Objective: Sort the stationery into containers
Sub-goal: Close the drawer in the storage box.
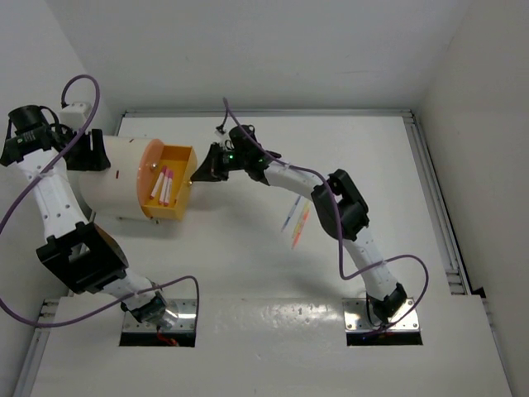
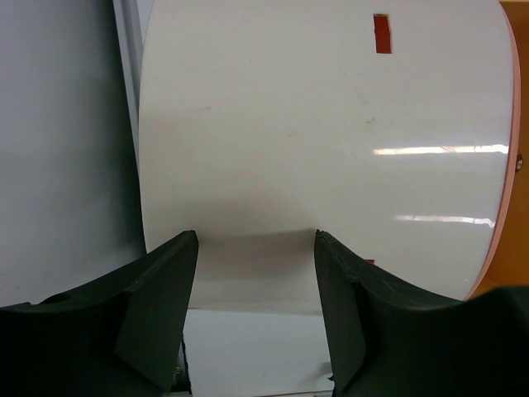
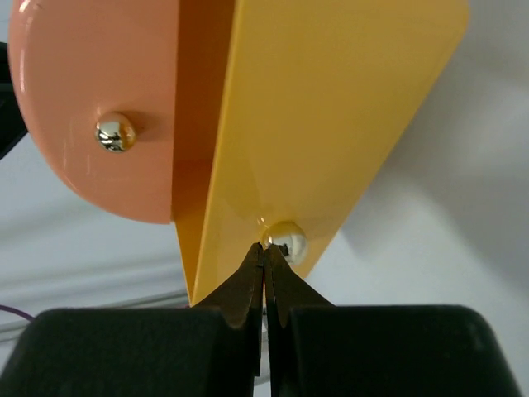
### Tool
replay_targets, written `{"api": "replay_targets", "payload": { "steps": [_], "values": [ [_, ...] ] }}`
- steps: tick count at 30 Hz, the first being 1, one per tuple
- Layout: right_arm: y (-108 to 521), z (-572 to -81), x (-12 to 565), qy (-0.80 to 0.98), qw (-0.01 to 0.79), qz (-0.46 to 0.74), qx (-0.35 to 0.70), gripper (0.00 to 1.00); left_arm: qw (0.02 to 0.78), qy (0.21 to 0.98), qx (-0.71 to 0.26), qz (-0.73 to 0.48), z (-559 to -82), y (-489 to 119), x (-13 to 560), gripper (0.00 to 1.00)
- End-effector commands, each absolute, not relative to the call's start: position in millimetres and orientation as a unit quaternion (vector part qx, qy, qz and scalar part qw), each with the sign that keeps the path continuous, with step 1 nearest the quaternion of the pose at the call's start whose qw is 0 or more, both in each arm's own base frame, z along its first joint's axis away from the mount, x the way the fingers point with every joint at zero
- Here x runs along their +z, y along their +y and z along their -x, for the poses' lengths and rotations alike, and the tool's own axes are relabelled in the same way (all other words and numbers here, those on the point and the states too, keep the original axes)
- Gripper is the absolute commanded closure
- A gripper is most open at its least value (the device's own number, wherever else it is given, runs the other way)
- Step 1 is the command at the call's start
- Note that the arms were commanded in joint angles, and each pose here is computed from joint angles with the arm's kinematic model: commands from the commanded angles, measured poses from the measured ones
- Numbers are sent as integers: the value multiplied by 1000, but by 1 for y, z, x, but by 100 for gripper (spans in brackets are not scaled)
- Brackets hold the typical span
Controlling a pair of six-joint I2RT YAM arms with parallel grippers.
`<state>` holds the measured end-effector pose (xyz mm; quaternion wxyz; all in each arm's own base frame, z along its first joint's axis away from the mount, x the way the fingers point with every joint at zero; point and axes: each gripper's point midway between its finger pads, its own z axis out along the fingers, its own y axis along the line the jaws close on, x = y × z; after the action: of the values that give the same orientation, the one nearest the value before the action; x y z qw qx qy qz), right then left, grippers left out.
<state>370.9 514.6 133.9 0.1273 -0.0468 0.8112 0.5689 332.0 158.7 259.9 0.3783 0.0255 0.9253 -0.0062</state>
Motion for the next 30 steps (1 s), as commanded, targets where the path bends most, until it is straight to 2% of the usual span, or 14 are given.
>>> {"api": "replay_targets", "payload": {
  "steps": [1, 12, 17, 25, 30],
  "values": [
    [537, -371, 165, 779, 155, 66, 603, 100, 362, 931, -28, -33, -326, 149, 246, 36],
    [562, -369, 160, 768, 155, 64, 618, 98, 352, 934, -35, -41, -322, 144, 238, 36],
    [575, -363, 164, 750, 160, 80, 637, 92, 340, 938, -45, -46, -318, 139, 228, 36],
    [585, -367, 154, 739, 175, 70, 646, 89, 331, 941, -53, -46, -315, 137, 217, 37],
    [592, -366, 158, 718, 193, 83, 664, 82, 322, 944, -59, -52, -313, 136, 209, 37]
  ]
}}
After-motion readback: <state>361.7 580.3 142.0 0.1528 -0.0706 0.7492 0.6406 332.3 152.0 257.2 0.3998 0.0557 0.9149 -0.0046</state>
